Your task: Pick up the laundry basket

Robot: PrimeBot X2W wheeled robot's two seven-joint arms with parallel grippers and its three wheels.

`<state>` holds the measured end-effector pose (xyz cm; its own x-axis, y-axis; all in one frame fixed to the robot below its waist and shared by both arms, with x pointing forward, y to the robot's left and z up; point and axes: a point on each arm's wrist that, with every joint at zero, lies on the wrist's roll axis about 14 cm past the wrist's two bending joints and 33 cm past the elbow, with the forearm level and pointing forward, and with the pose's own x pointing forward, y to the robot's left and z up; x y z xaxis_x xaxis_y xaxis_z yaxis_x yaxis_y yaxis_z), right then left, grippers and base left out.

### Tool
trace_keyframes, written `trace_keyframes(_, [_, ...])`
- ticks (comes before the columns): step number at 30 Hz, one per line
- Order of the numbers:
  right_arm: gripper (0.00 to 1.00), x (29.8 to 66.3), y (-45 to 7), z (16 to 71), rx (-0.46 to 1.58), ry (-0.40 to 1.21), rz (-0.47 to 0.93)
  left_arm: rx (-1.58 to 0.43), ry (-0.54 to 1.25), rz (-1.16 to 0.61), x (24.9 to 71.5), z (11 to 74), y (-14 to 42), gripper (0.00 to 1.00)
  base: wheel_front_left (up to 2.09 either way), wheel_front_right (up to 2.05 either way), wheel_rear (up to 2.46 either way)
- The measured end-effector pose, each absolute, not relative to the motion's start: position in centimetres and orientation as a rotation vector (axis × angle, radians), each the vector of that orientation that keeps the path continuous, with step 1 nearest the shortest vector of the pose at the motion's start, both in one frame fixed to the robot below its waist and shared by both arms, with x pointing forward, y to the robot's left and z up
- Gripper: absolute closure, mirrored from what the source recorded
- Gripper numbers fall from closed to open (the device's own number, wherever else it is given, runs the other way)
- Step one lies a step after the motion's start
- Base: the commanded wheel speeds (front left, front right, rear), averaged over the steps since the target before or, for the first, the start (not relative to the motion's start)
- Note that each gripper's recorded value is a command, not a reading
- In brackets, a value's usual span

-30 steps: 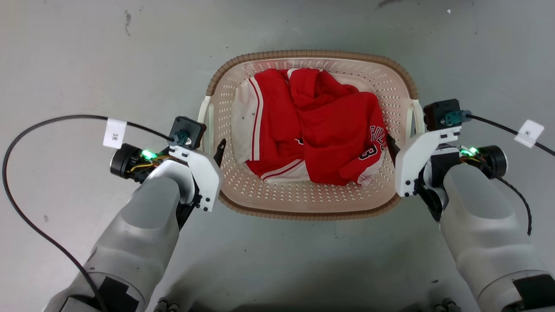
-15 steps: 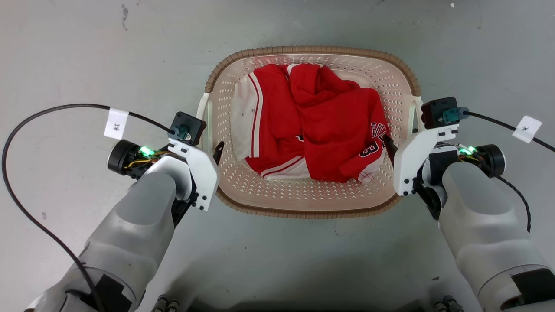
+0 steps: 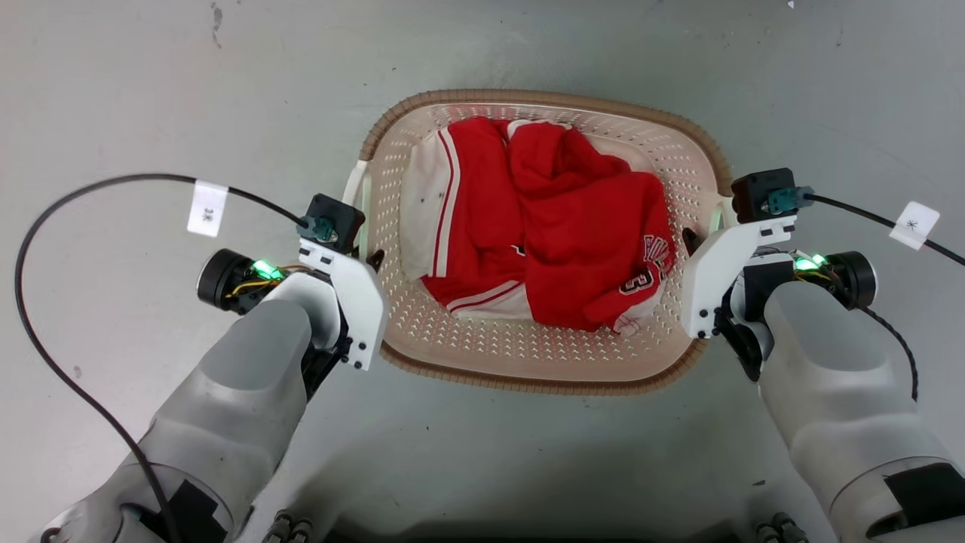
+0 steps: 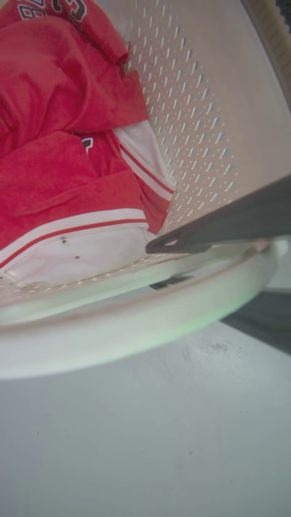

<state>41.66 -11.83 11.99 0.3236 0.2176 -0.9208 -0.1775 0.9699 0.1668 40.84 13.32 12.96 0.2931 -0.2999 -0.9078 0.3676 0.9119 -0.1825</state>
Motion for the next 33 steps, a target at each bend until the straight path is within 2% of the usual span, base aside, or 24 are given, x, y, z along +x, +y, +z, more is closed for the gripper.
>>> trace_keyframes(10, [1.00, 41.9, -11.8, 14.3, 0.034, 1.201, 0.262, 0.070, 1.177, -0.457, 40.4, 15.0, 13.3, 1.00, 0.00, 0.00, 0.00])
trace_keyframes(19, [1.00, 41.8, -11.9, 18.7, -0.021, 1.217, 0.292, 0.084, 1.167, -0.464, 40.1, 18.9, 13.5, 1.00, 0.00, 0.00, 0.00])
trace_keyframes(33, [1.00, 38.8, -12.2, 25.7, -0.076, 1.283, 0.309, 0.076, 1.231, -0.511, 37.4, 26.1, 13.2, 1.00, 0.00, 0.00, 0.00])
